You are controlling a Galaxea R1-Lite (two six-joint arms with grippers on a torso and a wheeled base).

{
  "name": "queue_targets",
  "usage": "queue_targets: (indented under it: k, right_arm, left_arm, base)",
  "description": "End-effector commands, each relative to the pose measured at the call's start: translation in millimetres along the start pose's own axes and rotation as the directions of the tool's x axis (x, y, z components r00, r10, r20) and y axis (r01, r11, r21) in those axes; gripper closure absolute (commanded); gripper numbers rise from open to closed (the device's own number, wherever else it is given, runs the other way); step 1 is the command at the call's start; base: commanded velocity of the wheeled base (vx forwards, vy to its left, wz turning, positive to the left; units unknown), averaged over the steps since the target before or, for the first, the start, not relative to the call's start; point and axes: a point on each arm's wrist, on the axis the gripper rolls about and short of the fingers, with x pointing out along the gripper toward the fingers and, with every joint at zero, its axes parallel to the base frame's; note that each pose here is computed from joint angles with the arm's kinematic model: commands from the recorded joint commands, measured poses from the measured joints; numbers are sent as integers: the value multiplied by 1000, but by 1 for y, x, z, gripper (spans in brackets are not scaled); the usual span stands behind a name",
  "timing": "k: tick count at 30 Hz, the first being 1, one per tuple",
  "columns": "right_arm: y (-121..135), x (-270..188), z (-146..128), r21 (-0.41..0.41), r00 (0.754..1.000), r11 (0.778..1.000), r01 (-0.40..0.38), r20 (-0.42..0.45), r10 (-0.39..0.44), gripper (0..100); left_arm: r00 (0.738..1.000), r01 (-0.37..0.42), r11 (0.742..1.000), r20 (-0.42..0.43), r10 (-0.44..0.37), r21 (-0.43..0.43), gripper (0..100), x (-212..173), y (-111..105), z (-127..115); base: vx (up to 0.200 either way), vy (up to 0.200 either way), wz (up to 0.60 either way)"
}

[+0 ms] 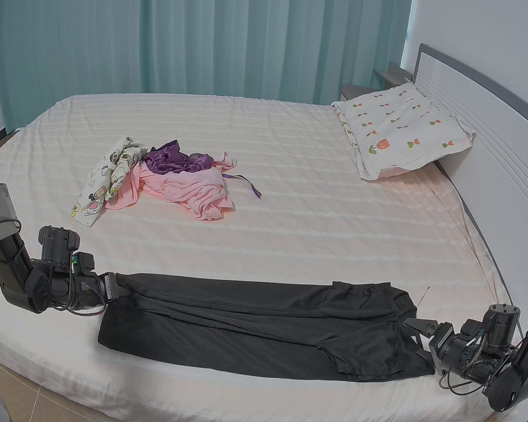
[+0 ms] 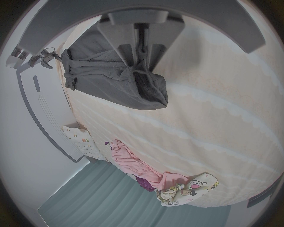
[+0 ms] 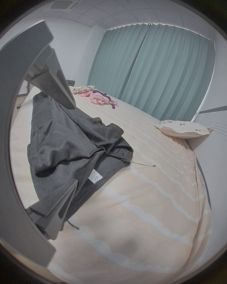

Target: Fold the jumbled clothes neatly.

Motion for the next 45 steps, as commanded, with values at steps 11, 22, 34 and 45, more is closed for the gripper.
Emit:
queue_targets:
  k: [11,22,34,45]
  right_arm:
    - [-2,-1,1,5,1000,1000,5,6,-6,0]
    - [-3,-2,0,7,1000,1000,10,0,-10,0]
    - [-2,-1,-2,5,1000,1000,10,-6,-10,0]
    - [-3,-1,-1,6,1000,1000,11,-4,-11,0]
  left_arm:
    - [988,-17,991,149,36,-130,100,-71,48,32]
    - [930,-72,951,325,173,-302,100,-165,121,61]
    - [922,-12,940,360,142,-341,100,-212,121,69]
    - [985,3,987,172,26,-163,100,-156,-5,51]
  base:
    - [0,0,0]
    - [0,0,0]
    - [0,0,0]
    - [0,0,0]
